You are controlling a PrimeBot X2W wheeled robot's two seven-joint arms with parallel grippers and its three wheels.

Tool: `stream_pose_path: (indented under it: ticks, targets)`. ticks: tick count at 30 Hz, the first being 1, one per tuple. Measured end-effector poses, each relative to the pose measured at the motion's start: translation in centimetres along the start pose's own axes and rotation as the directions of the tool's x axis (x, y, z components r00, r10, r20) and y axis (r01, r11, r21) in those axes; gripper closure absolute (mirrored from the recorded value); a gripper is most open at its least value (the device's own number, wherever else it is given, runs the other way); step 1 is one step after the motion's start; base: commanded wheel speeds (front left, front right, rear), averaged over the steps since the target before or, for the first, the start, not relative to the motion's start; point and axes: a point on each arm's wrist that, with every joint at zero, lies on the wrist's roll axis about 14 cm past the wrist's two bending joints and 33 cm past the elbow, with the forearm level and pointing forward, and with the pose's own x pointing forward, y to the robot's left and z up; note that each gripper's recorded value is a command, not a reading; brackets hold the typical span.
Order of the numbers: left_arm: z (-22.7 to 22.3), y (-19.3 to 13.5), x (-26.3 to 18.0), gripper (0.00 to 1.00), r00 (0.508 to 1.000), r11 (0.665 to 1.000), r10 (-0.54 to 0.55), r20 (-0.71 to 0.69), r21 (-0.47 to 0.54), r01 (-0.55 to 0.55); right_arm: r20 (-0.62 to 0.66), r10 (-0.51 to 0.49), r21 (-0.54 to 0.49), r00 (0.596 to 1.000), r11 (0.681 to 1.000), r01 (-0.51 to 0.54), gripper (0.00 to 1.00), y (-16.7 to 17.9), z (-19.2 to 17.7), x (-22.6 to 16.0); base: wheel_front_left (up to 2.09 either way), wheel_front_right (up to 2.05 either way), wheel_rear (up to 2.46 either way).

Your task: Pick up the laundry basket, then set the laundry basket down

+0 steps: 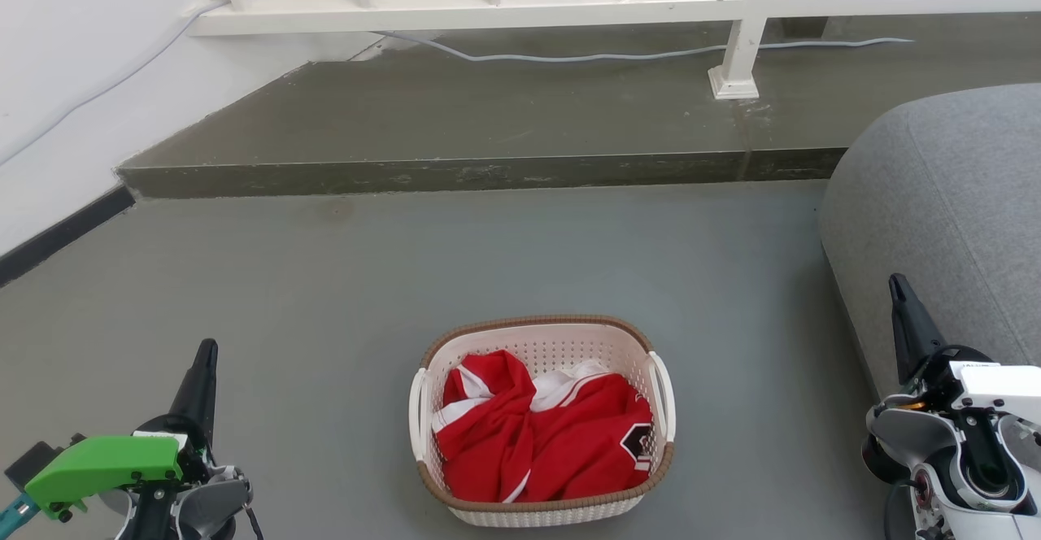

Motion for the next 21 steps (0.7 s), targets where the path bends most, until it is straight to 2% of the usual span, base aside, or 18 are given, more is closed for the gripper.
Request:
stream_pose_path:
  ticks: [21]
  targets:
    - [-0.02, 0.04, -0.01, 1.0, 1.0, 1.0, 0.001, -0.002, -0.001, -0.001, 0.002, 0.0, 0.0, 1.0, 1.0, 0.0, 1.0, 0.01, 0.06, 0.0, 0.0, 0.0, 0.0]
